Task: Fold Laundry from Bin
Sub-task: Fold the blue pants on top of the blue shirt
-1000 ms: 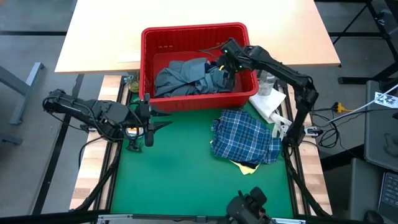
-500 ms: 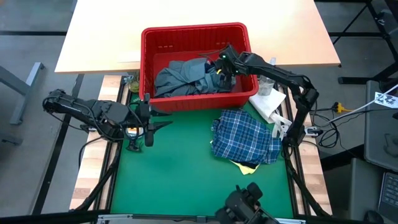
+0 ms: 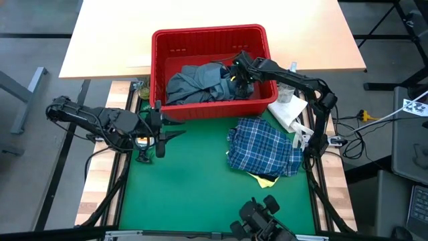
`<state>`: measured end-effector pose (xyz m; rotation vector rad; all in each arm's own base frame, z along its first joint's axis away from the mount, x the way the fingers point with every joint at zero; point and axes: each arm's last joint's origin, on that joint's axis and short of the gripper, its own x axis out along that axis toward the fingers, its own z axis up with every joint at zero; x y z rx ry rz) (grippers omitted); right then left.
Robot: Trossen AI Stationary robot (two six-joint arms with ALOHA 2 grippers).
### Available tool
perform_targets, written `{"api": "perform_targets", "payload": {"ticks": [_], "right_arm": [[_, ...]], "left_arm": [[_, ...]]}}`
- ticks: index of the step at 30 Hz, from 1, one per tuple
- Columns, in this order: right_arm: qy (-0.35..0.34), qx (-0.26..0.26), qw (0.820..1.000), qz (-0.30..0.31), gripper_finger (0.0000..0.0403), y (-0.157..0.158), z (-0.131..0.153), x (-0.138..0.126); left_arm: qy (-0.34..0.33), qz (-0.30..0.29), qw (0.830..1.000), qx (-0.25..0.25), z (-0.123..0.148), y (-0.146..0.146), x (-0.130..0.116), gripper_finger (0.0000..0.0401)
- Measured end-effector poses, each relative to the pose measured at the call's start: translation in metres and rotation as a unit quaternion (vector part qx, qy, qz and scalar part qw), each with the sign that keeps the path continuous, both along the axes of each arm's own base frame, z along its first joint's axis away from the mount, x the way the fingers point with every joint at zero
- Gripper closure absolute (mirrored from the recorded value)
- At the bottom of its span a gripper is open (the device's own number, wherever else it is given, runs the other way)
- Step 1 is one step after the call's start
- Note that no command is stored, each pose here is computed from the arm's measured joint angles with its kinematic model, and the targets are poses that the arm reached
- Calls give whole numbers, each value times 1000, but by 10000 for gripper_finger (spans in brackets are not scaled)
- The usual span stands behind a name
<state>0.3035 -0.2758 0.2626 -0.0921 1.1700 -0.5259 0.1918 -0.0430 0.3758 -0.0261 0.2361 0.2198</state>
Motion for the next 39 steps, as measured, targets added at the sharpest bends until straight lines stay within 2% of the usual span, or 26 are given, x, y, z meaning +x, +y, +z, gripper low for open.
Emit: {"api": "perform_targets", "payload": {"ticks": [7, 14, 18, 21, 26, 31, 34, 39], "right_arm": [[0, 0, 1000, 1, 389, 1, 1, 0], [-50, 25, 998, 31, 376, 1, 15, 5], [-111, 28, 992, 47, 396, 4, 43, 15], [-164, 12, 983, 78, 394, 10, 73, 25], [-243, -37, 961, 129, 396, 32, 135, 38], [-315, -95, 929, 167, 395, 59, 196, 38], [-360, -129, 905, 189, 396, 78, 226, 35], [-442, -183, 849, 225, 398, 111, 266, 19]], "left_arm": [[0, 0, 1000, 1, 0, 0, 0, 264], [1, 0, 1000, 1, 0, 0, 0, 264], [2, 0, 1000, 2, 0, 0, 0, 264], [6, 5, 1000, 5, -1, 0, 0, 264], [12, 9, 1000, 8, -2, 1, -1, 264], [12, 9, 1000, 8, -2, 1, -1, 264], [11, 9, 1000, 8, -2, 1, -1, 264], [14, 9, 1000, 9, -3, 1, -1, 264]]}}
